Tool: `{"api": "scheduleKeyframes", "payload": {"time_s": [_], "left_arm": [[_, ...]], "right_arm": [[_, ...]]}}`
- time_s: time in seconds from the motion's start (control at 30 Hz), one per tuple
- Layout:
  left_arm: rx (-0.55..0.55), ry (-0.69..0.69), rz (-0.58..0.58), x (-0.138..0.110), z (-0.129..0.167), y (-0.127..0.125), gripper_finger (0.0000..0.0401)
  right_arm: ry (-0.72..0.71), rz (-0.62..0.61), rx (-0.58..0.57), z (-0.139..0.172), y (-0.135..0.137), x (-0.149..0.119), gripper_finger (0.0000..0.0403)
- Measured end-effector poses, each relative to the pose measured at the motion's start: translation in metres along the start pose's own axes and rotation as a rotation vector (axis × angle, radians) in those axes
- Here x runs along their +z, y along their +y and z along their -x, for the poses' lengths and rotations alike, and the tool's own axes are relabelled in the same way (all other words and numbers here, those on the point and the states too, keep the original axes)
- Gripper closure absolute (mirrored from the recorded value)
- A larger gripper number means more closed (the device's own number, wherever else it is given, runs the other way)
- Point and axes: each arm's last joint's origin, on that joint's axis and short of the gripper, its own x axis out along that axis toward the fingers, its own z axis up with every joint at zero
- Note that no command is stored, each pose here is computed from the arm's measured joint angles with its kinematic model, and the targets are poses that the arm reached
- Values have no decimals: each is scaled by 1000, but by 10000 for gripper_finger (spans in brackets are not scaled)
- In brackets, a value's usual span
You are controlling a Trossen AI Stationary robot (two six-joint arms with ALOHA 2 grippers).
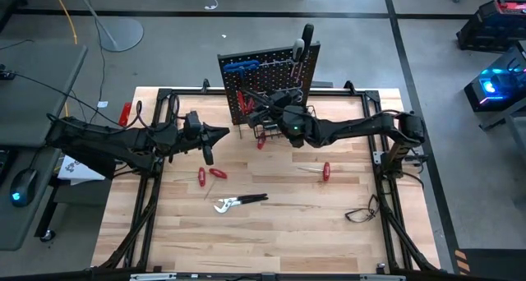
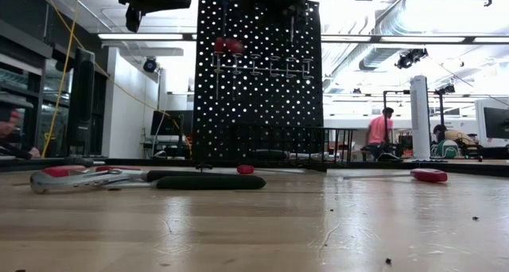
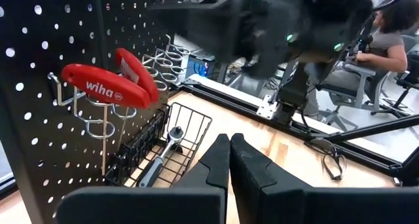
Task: Hang tools onto peg board
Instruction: Hang the red allen wrench on the peg board
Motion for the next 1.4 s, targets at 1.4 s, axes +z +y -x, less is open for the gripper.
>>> {"api": "scheduleKeyframes", "payload": {"time_s": [1.4], "left_arm": [[-295,281,235,-67,-55,-53,401]], "right_arm": [[1346,548,518,149,-99,-143,176]]}}
